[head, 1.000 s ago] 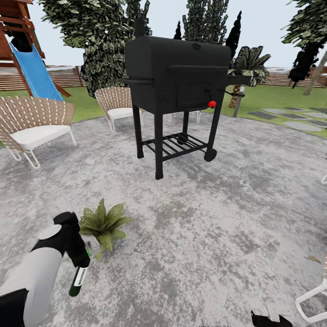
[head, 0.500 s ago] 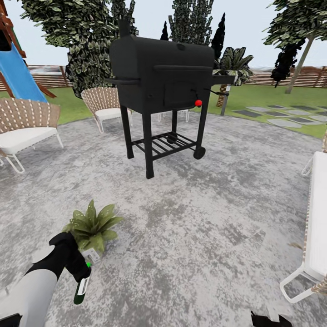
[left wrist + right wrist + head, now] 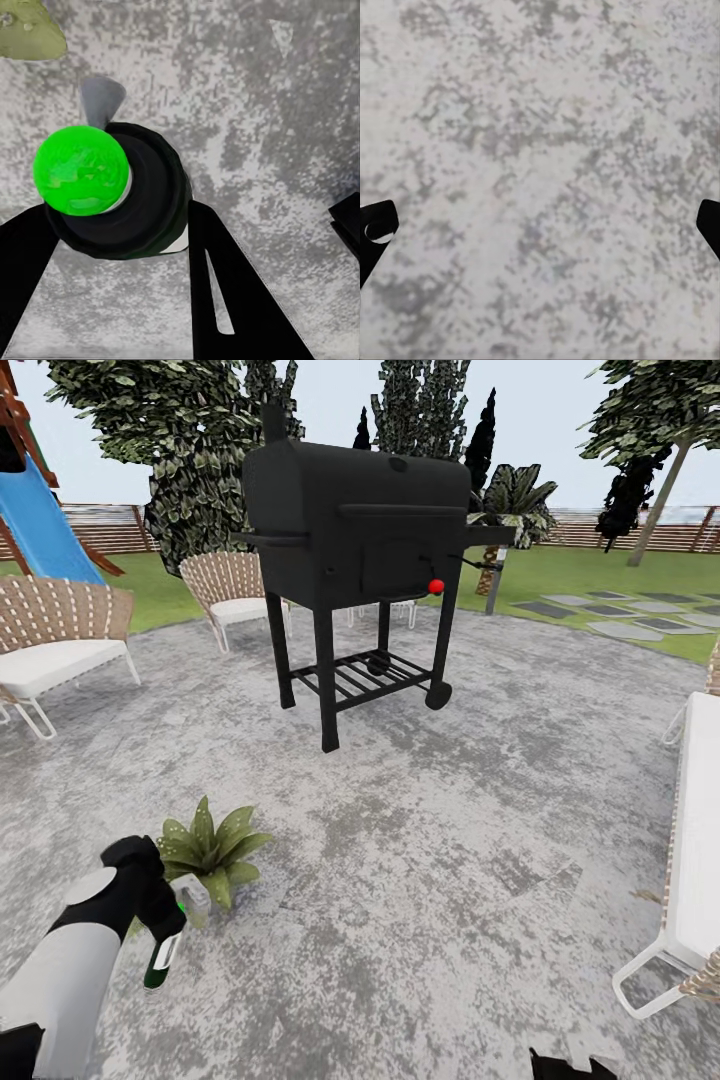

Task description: Pick up the pesticide atomizer in the garden and spray insectifuge to fully cover both potted plants in the garden.

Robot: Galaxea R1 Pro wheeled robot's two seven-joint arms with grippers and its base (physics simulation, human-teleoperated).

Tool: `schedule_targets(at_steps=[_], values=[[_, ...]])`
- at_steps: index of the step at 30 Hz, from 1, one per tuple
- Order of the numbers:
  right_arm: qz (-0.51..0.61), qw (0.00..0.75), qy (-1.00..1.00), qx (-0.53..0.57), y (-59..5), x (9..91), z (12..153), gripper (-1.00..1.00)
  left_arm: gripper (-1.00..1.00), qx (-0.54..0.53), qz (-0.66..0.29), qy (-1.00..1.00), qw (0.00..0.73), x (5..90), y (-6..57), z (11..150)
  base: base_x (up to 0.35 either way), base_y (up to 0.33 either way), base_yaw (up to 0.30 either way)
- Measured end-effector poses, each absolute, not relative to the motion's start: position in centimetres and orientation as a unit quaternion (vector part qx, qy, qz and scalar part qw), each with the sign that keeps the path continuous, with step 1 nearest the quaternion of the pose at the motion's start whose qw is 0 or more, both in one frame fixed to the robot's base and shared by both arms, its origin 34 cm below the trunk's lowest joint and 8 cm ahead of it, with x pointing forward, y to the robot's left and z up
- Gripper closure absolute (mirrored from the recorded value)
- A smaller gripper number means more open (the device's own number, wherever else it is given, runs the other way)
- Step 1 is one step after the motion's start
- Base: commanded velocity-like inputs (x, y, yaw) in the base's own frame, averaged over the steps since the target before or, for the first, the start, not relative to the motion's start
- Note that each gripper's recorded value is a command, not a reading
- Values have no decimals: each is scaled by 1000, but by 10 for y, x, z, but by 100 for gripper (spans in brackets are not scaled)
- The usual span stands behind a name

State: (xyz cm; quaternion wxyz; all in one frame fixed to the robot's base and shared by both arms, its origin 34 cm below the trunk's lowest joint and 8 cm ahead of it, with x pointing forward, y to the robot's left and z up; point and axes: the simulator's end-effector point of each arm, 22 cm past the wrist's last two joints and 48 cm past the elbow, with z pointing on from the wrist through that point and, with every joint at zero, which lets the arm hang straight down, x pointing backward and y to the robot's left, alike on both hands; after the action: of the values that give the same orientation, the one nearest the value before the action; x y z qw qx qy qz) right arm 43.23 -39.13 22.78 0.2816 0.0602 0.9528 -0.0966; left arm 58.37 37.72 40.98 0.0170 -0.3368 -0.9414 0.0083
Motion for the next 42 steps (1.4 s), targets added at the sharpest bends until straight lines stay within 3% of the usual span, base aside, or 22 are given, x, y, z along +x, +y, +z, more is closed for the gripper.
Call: schedule_targets(at_steps=[25, 42], values=[[-87, 272, 956, 63, -380, 424, 221, -100, 100, -338, -23, -941, 20, 607, 395, 477, 1, 0, 1], [-82, 271, 957, 63, -371, 424, 220, -100, 100, -344, -16, -938, 35, 595, 393, 466, 114, 0, 143]])
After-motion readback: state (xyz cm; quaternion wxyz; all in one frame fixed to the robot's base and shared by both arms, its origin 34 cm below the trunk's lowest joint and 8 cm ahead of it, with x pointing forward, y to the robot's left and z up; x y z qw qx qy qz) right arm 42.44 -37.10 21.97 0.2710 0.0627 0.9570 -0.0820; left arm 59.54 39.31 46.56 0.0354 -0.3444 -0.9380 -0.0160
